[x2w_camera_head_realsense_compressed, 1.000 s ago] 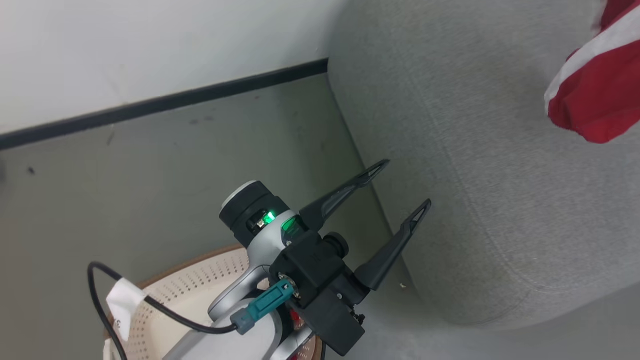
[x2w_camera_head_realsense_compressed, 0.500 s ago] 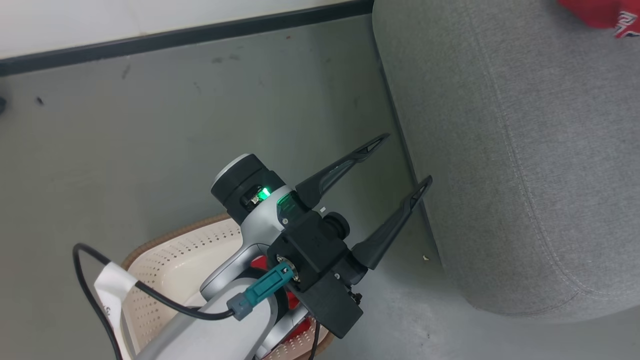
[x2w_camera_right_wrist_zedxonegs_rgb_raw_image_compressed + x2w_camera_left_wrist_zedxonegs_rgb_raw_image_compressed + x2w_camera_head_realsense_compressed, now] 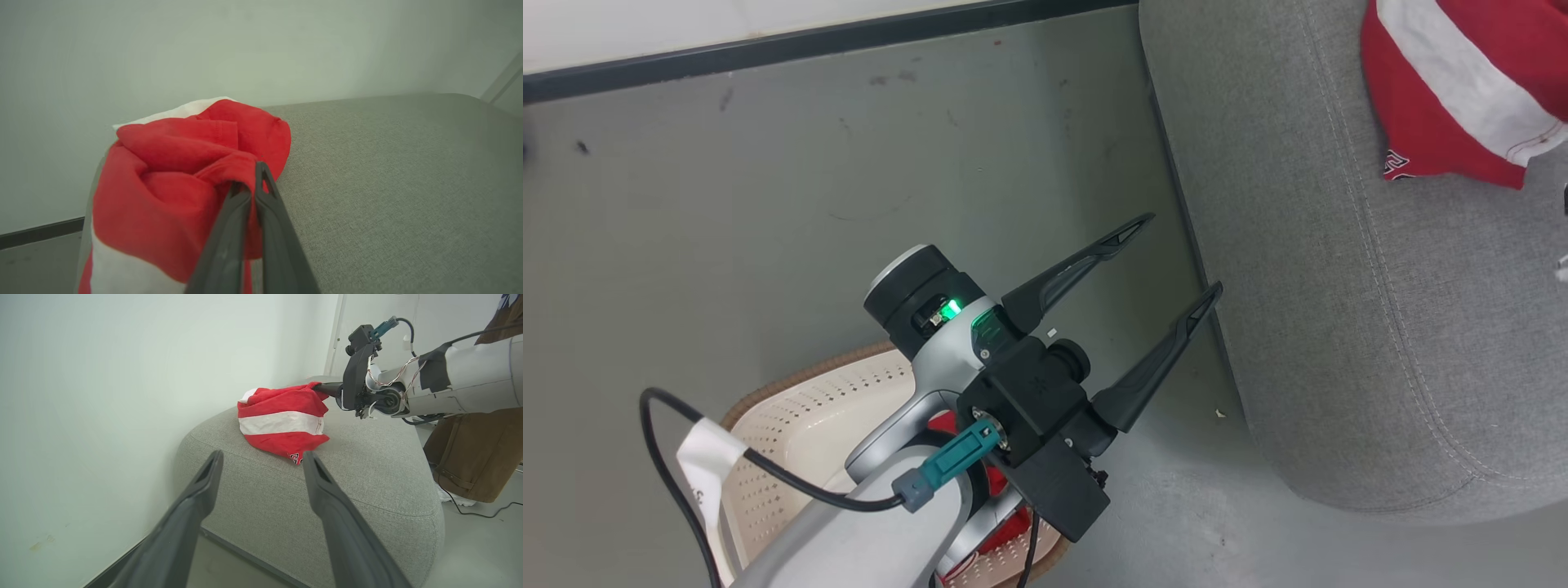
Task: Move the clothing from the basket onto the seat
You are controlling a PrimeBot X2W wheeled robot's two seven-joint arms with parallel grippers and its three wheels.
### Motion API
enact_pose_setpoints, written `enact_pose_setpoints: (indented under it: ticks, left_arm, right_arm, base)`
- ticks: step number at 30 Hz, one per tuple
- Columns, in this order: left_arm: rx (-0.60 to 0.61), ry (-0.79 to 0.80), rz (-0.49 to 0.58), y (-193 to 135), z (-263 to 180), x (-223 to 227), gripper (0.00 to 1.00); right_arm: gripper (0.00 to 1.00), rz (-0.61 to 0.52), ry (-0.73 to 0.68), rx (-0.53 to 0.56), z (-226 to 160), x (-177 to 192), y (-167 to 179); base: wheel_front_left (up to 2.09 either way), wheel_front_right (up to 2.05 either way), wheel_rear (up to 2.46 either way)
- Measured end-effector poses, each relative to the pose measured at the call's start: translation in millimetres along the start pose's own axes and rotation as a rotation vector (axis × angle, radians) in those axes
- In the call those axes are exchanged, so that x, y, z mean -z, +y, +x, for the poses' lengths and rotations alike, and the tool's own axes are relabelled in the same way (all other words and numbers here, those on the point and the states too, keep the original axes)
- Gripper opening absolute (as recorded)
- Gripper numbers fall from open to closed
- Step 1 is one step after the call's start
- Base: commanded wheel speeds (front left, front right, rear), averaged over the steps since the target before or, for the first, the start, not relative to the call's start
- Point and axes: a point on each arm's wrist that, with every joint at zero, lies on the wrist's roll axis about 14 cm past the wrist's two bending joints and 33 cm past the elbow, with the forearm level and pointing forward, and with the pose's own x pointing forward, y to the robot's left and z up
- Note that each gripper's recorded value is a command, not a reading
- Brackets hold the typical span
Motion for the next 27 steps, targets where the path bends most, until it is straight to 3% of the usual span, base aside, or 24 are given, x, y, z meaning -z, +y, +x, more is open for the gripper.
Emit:
enact_pose_setpoints:
  ticks: [5, 6, 8, 9, 10, 27]
  left_arm:
    - [0.002, 0.003, 0.004, 0, 0, 1, 1.00]
    - [0.003, 0.004, 0.004, 0, 0, 2, 1.00]
    - [0.004, 0.002, 0.007, 0, 0, 1, 1.00]
    - [0.005, 0.000, 0.009, 0, 0, 1, 1.00]
    - [0.006, 0.001, 0.010, 0, 0, 1, 1.00]
    - [-0.009, -0.015, 0.021, -8, -3, -9, 1.00]
  right_arm:
    - [0.00, 0.028, 0.040, 0.024, -9, 17, -6]
    - [0.12, 0.031, 0.042, 0.026, -9, 17, -7]
    - [0.49, 0.039, 0.041, 0.031, -10, 17, -7]
    - [0.94, 0.047, 0.041, 0.035, -11, 17, -8]
    - [1.00, 0.053, 0.042, 0.037, -11, 17, -8]
    - [1.00, 0.062, 0.092, 0.041, -61, 39, -25]
  base:
    - [0.00, 0.00, 0.00]
    - [0.00, 0.00, 0.00]
    - [0.00, 0.00, 0.00]
    - [0.00, 0.00, 0.00]
    - [0.00, 0.00, 0.00]
    - [0.00, 0.00, 0.00]
